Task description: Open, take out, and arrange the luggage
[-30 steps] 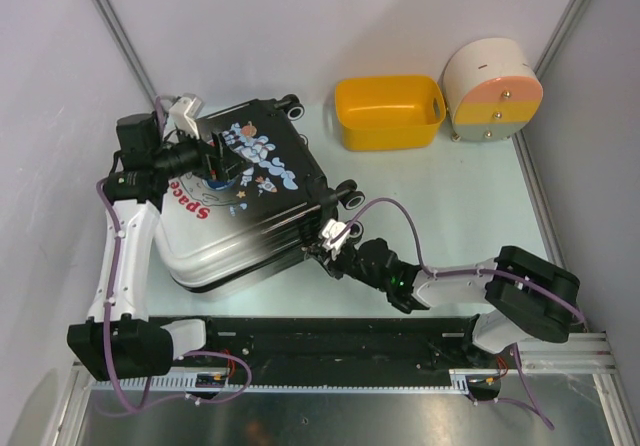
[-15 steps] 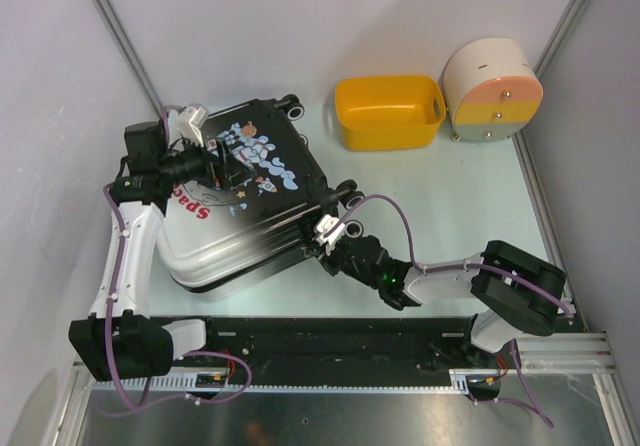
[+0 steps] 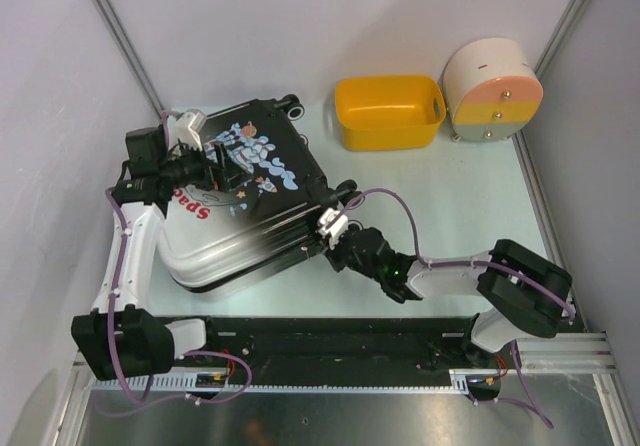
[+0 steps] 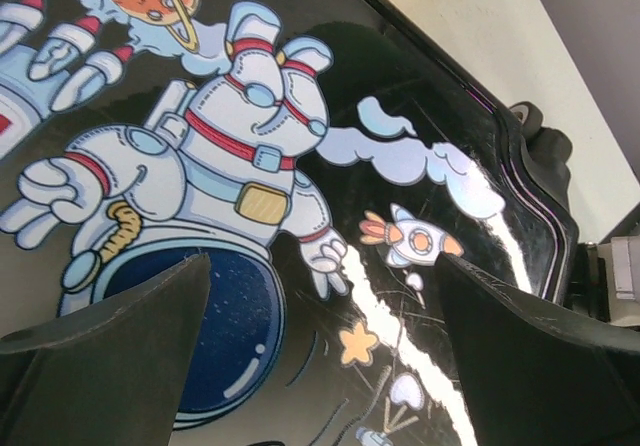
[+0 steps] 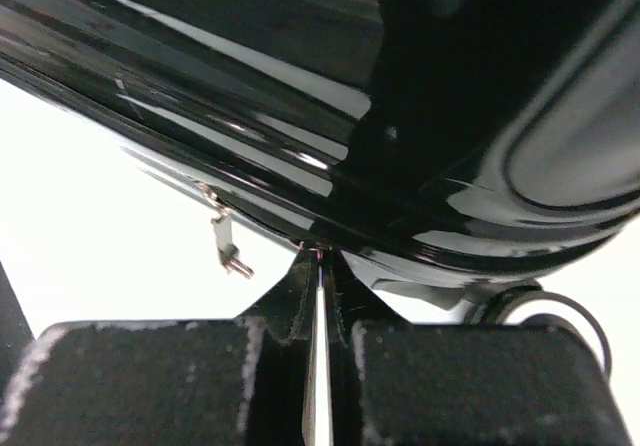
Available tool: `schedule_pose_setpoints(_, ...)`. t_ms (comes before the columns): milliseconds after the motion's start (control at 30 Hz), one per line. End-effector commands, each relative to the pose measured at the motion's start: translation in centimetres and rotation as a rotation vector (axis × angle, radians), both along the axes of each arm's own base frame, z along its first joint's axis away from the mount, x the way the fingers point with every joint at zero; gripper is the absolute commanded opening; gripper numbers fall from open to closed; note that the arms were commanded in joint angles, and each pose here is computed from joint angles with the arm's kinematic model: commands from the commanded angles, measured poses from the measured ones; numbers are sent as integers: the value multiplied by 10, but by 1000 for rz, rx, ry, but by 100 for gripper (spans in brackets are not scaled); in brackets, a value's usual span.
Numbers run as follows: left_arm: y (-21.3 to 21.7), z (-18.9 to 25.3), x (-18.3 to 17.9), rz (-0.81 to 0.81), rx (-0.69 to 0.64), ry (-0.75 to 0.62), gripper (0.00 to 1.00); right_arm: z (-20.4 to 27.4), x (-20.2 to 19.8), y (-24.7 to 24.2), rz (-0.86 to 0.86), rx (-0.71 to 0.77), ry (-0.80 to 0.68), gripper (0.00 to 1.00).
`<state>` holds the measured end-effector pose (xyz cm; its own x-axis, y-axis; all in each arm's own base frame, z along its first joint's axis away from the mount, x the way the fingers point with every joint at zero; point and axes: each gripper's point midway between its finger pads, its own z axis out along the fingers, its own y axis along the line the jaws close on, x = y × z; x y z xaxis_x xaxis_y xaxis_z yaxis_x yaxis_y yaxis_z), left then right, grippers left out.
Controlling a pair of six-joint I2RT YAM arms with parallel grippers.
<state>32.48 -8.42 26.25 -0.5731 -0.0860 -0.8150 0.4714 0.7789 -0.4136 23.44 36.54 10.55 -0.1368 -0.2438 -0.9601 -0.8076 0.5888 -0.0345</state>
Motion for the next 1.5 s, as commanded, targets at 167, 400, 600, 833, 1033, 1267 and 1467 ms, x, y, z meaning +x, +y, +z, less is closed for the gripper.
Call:
schedule_pose_setpoints(167, 35, -32, 29, 135, 78, 68, 98, 32, 60, -52, -149, -13, -86, 0)
schedule_pose_setpoints(400, 50, -49, 43, 174, 82, 123, 97, 40, 83, -86, -82, -22, -135, 0)
schedule_pose_setpoints(600, 55, -55, 49, 170, 102, 126, 97, 45, 105, -102, 18, -35, -249, 0)
schedule_pose_setpoints(833, 58, -61, 54, 172, 108, 139, 97, 47, 119, -103, 160, 37, -359, 0)
schedule_pose_setpoints(1033, 59, -62, 60, 170, 93, 152, 97, 55, 129, -106, 152, 130, -370, 0)
schedule_pose_setpoints(1267, 56, -55, 66, 152, 75, 141, 96, 59, 138, -111, 216, 264, -383, 2)
schedule_pose_setpoints(1467, 59, -52, 70, 160, 87, 140, 96, 65, 165, -116, 224, 345, -344, 0)
